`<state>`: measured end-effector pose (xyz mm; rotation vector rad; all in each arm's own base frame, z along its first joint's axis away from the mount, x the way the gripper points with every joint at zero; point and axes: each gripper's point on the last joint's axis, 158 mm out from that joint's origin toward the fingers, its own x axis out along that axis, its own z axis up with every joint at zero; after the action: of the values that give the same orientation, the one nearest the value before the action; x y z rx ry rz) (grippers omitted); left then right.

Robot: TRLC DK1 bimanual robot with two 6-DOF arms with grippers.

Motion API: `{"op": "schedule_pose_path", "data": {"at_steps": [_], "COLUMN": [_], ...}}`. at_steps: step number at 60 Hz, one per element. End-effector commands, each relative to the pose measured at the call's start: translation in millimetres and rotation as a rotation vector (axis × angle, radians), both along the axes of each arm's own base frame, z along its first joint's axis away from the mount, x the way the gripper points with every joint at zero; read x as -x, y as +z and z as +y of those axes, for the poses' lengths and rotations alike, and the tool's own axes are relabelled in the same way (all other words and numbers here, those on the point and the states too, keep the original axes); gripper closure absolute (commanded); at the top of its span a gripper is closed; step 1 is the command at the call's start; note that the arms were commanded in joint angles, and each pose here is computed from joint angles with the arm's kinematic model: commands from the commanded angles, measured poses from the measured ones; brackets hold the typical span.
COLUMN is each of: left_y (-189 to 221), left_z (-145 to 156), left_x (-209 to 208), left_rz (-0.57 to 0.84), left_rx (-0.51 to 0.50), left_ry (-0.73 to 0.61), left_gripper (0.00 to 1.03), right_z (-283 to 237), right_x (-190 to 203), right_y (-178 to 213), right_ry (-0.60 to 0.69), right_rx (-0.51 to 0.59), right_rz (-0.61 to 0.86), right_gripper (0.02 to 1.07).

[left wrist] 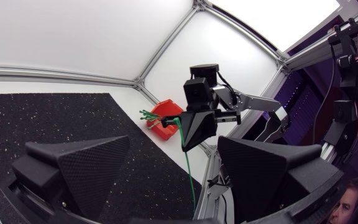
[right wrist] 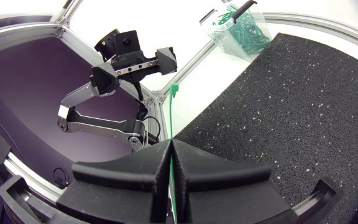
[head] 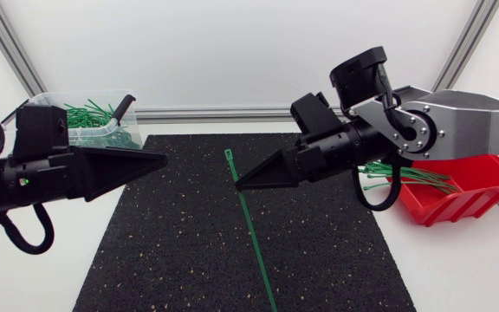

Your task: Take a green cable tie from the red box, thread the tail through the head to close it, then place it in the transparent bin on the left.

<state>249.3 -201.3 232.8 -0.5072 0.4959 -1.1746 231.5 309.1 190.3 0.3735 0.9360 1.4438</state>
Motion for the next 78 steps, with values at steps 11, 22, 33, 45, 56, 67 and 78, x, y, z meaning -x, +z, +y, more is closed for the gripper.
{"op": "schedule_pose_path", "data": {"at_steps": [11, 22, 33, 45, 56, 67, 78], "left_y": [18, 9, 4, 5, 8, 8, 9], "left_z": [-46, -72, -83, -88, -91, -92, -92], "left_x": [12, 16, 13, 16, 12, 5, 1], "left_rz": [0.06, 0.091, 0.116, 0.131, 0.127, 0.127, 0.128], "left_rx": [0.064, 0.056, 0.049, 0.054, 0.061, 0.063, 0.067], "left_ry": [-0.19, -0.273, -0.3, -0.313, -0.3, -0.273, -0.255], "left_gripper": [0.04, 0.04, 0.04, 0.12, 0.34, 0.62, 0.66], "right_z": [2, -6, -9, -7, -6, -5, -5], "right_x": [8, 5, 0, -5, -6, -3, 3], "right_y": [-7, 6, 15, 19, 14, 12, 14], "right_ry": [-0.019, -0.047, -0.07, -0.085, -0.088, -0.083, -0.076], "right_rx": [-0.026, -0.073, -0.105, -0.131, -0.128, -0.126, -0.129], "right_rz": [0.068, 0.064, 0.062, 0.063, 0.074, 0.075, 0.07], "right_gripper": [1.01, 1.01, 1.01, 1.01, 1.01, 1.01, 1.01]}}
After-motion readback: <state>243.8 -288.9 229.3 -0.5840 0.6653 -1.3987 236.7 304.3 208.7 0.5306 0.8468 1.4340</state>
